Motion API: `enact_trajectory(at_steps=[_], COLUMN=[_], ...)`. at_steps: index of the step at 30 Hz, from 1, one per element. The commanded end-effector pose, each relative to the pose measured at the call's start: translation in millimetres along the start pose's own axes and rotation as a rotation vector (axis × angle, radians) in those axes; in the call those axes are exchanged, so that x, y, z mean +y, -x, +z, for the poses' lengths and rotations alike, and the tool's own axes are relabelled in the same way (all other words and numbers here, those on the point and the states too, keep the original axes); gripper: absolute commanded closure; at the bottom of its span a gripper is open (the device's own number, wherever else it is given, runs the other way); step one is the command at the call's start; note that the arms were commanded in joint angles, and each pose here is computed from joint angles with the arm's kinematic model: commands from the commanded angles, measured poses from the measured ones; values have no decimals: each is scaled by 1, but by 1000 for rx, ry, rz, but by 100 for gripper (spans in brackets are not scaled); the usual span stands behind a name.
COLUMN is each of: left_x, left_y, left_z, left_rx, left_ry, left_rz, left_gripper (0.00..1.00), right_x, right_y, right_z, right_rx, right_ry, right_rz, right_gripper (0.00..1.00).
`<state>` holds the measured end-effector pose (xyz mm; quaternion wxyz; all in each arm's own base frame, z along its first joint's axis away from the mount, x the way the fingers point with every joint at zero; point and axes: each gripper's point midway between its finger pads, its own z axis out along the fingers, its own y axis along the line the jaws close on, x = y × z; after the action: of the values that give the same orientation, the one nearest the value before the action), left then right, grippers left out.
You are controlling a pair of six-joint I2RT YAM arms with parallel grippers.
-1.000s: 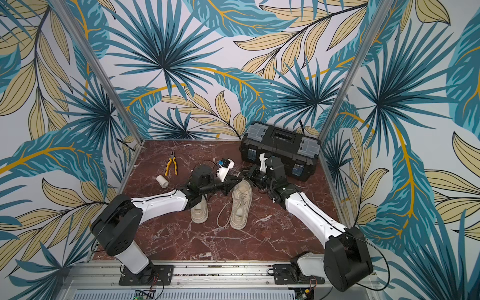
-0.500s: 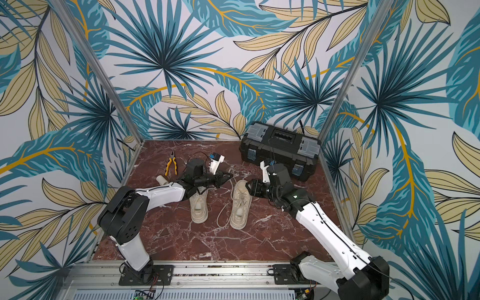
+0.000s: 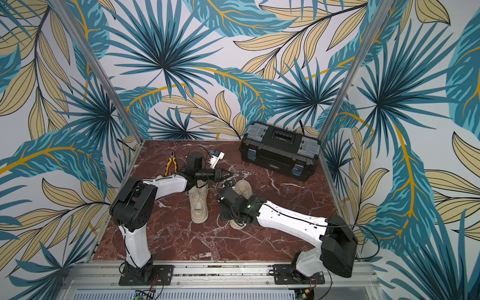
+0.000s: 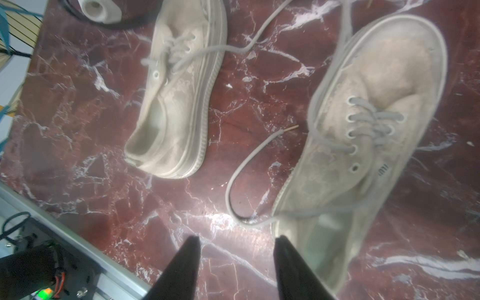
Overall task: Tie the shoes
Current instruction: Cross the shoelace with the shoelace.
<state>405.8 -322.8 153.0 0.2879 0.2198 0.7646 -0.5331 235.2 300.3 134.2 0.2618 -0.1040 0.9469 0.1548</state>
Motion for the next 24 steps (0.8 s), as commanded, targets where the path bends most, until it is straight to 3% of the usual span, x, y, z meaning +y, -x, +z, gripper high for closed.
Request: enact_trajectory(at_steps=[1,11,24], left_x=[-10,-1,0], left_y=[7,1,-1], left_z=[-1,3,3], left_rx=[37,66,59], left_ry=[-76,-73,-75], left_rz=[-5,-12,-9], left_gripper=[100,100,100], right_x=[6,6,-2], right_y=[2,-27,-57], right_z=[19,73,113], right_rx=[-16,104,224], right_ry=[-41,-121,-185], right_rz=[2,-49,-87], right_gripper=[53,57,60])
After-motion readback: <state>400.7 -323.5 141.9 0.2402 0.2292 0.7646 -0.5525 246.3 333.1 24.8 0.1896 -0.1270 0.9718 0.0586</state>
